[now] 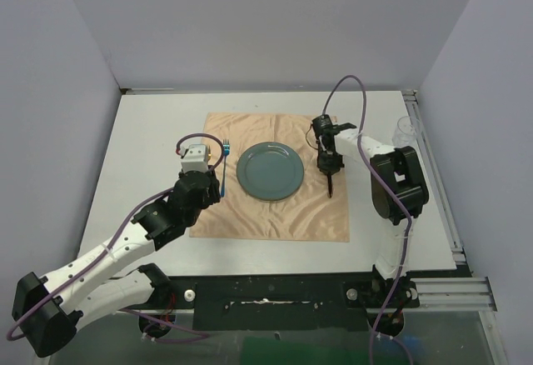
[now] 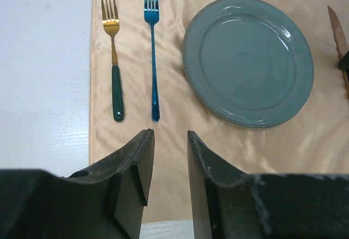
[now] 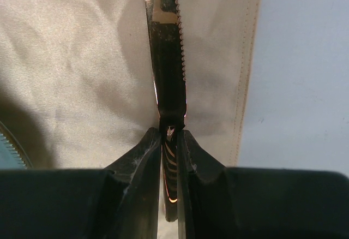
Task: Set the dinner table for one person
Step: Place the knife on the napkin.
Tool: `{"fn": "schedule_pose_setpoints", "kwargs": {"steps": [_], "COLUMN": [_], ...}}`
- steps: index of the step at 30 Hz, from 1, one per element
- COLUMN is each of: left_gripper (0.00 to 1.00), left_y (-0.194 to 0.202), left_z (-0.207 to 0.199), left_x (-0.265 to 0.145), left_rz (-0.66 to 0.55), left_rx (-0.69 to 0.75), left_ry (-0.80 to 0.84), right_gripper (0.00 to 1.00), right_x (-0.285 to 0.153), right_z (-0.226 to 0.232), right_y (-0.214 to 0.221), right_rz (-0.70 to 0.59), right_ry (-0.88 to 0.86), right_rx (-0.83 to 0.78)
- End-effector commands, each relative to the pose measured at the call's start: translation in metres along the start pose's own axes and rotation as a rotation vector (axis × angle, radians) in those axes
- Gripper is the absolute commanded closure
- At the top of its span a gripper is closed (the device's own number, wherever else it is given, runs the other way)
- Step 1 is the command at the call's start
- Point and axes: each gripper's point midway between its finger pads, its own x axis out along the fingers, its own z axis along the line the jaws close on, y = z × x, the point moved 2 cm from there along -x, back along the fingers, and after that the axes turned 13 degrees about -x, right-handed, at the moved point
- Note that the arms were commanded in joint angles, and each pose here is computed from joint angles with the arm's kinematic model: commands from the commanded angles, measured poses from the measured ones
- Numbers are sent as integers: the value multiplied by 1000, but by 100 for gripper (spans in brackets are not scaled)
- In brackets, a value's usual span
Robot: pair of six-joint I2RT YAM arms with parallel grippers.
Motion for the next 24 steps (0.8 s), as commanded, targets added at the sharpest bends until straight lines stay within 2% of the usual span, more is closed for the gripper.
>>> {"fn": "schedule_pose_setpoints", "kwargs": {"steps": [1,4,5,8,11,17,21,24], "left_gripper": [71,71,71,71,71,71,71,71], "left_y": [-7,-7,-7,-6,-7,-10,-10,-11], "left_z": [-7,-7,-7,-6,-6,-8,-10,-12], "left_x": [1,1,1,1,1,-1,0,0], "left_rz": [-30,-34,-33,-32,-33,-41,-39,-37], "left_rx": [-9,-11,-12,-12,-13,-19,-20,-21], "left_ry": [18,19,20,19,20,27,33,41], "right_gripper": [100,95,86,70,61,56,55,55], "right_x": [-1,-4,-6,-15,-26,-61,-102,-127], "right_z": [6,6,7,6,3,-10,-34,-64], "right_y": [6,5,5,-1,-12,-40,-63,-63], "right_rz": [36,35,33,16,-17,-116,-186,-166], "right_ry": [11,19,21,30,41,81,159,278], "right_rx": [-27,-29,-29,-27,-21,-6,-3,-4]}}
